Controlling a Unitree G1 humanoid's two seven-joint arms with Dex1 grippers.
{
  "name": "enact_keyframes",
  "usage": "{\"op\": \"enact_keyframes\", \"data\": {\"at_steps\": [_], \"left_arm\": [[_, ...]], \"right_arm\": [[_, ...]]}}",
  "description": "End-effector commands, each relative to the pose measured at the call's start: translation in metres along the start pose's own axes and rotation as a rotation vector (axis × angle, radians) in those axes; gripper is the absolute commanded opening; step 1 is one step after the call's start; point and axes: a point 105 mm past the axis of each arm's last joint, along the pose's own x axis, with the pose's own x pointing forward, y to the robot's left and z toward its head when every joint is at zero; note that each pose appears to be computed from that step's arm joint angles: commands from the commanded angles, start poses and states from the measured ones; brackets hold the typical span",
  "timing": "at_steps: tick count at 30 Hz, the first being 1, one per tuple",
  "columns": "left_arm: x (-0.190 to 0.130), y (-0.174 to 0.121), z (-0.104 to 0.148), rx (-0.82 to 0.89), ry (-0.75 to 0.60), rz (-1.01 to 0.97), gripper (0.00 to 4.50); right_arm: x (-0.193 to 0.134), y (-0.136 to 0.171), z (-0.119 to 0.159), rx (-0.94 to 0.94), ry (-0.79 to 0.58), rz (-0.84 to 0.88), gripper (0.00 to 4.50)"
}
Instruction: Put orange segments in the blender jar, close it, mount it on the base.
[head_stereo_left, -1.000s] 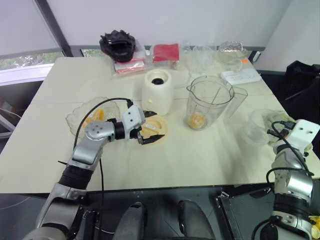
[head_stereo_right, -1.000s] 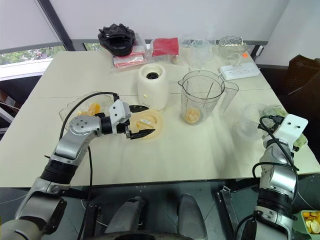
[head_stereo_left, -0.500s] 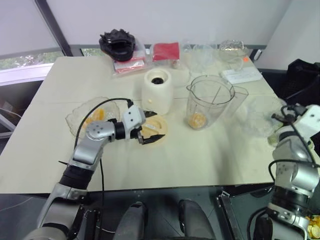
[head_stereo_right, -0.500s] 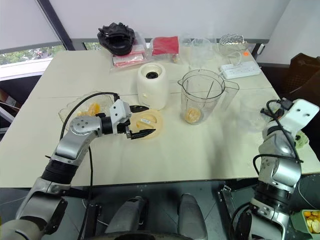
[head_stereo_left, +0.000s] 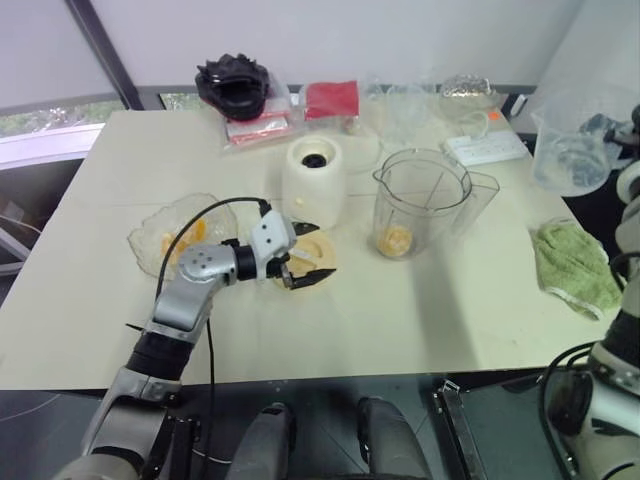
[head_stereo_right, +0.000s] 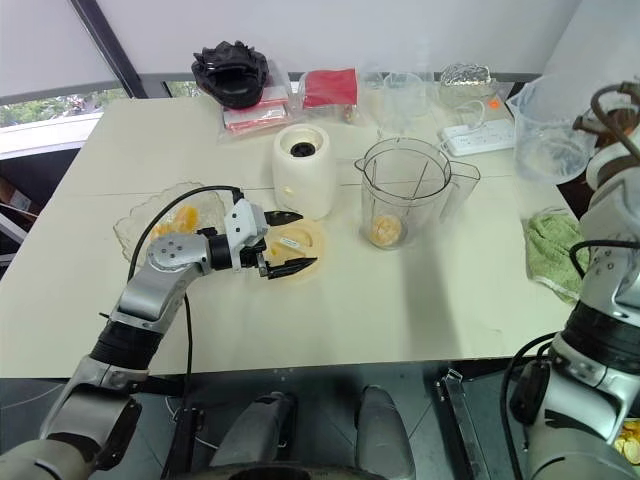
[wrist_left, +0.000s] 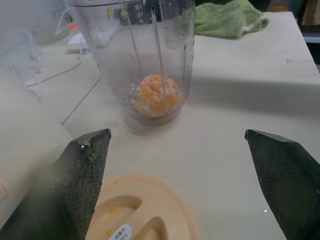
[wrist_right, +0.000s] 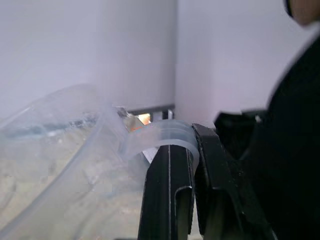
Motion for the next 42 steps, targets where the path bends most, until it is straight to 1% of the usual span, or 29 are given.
{"op": "enact_keyframes", "data": {"at_steps": [1, 8, 16, 21, 28, 36, 40, 42], "left_arm": [[-0.002, 0.002, 0.01, 0.036, -0.034, 0.018, 4.5], [-0.003, 0.004, 0.009, 0.04, -0.033, 0.028, 4.5], [-0.002, 0.002, 0.009, 0.048, -0.031, 0.022, 4.5], [-0.001, 0.002, 0.008, 0.052, -0.028, 0.018, 4.5], [-0.001, 0.002, 0.007, 0.056, -0.022, 0.014, 4.5], [0.0, 0.0, 0.005, 0.048, -0.019, 0.013, 4.5], [0.0, 0.0, 0.004, 0.042, -0.02, 0.015, 4.5], [0.0, 0.0, 0.004, 0.041, -0.018, 0.013, 4.5]], "right_arm": [[-0.002, 0.013, 0.038, -0.09, -0.108, 0.068, 0.03], [-0.007, 0.034, 0.05, -0.254, -0.156, 0.159, 0.03], [-0.016, 0.051, 0.053, -0.449, -0.21, 0.227, 0.03], [-0.021, 0.06, 0.048, -0.562, -0.237, 0.268, 0.03], [-0.023, 0.063, 0.046, -0.602, -0.248, 0.283, 0.03], [-0.026, 0.067, 0.039, -0.706, -0.277, 0.307, 0.03], [-0.026, 0.067, 0.037, -0.707, -0.278, 0.31, 0.03], [-0.025, 0.064, 0.035, -0.673, -0.26, 0.298, 0.03]]}}
